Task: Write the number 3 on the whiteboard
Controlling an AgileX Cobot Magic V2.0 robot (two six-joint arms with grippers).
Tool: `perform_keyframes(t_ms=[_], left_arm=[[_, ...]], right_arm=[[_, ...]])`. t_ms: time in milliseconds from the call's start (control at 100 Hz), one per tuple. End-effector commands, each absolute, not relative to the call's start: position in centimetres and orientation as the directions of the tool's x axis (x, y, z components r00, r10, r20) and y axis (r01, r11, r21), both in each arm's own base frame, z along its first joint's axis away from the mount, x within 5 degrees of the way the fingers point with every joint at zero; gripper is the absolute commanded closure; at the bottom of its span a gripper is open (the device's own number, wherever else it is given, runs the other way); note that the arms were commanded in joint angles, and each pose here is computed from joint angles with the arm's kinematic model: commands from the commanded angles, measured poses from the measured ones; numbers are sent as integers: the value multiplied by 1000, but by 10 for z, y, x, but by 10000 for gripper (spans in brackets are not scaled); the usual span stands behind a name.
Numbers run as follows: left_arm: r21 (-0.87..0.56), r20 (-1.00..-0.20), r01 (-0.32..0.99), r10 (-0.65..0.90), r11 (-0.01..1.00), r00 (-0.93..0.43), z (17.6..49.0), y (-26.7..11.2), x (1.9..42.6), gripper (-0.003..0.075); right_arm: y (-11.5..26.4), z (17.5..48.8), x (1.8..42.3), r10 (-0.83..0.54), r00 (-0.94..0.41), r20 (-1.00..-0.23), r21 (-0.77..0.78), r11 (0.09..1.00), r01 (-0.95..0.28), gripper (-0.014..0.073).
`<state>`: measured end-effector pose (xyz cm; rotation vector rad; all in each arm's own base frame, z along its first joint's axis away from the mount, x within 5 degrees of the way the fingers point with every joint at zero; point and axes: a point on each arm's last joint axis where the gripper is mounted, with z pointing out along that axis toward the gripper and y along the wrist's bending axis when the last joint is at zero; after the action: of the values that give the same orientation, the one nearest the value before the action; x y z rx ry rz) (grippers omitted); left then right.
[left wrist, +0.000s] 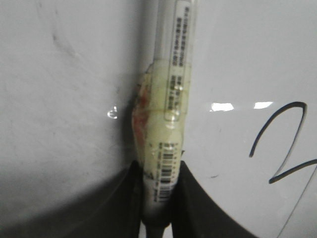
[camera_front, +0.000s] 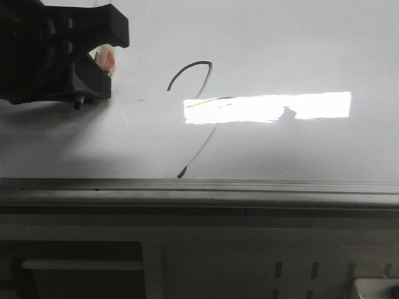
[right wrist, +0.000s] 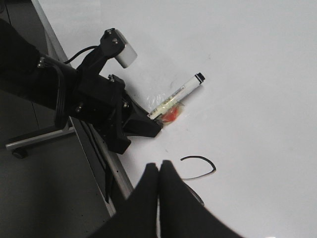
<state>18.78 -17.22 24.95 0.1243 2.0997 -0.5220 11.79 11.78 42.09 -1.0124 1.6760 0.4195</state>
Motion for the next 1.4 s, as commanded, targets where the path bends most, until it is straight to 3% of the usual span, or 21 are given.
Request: perform_keyframes(t_ms=[0,330,890,1010,1210,1390], left_arm=[[-342,-823,247,-162,907,-544,254,-174,193,741],[-294,-825,172,-159,940,-543,239,-175,202,741],[-287,-822,169,-152,943,-549,235,-176,203,735],[-287,-822,169,-152,943,-549,235,-176,203,666],[-288,-821,168,-153,943,-550,235,-176,203,442],[-287,-822,167,-153,943,-549,235,-176,203,379]], right_arm=[[115,438,118,-330,3,-944,-216,611,-761,659],[115,438,118,-330,3,-944,-216,611,-761,659],[115,437,118,-330,3,-944,-216,611,-761,659],[115,437,118,-332,2,-943,-216,611,-762,659],[115,436,117,-338,-4,-941,-215,607,-765,659],[115,436,117,-338,-4,-941,-215,607,-765,659]])
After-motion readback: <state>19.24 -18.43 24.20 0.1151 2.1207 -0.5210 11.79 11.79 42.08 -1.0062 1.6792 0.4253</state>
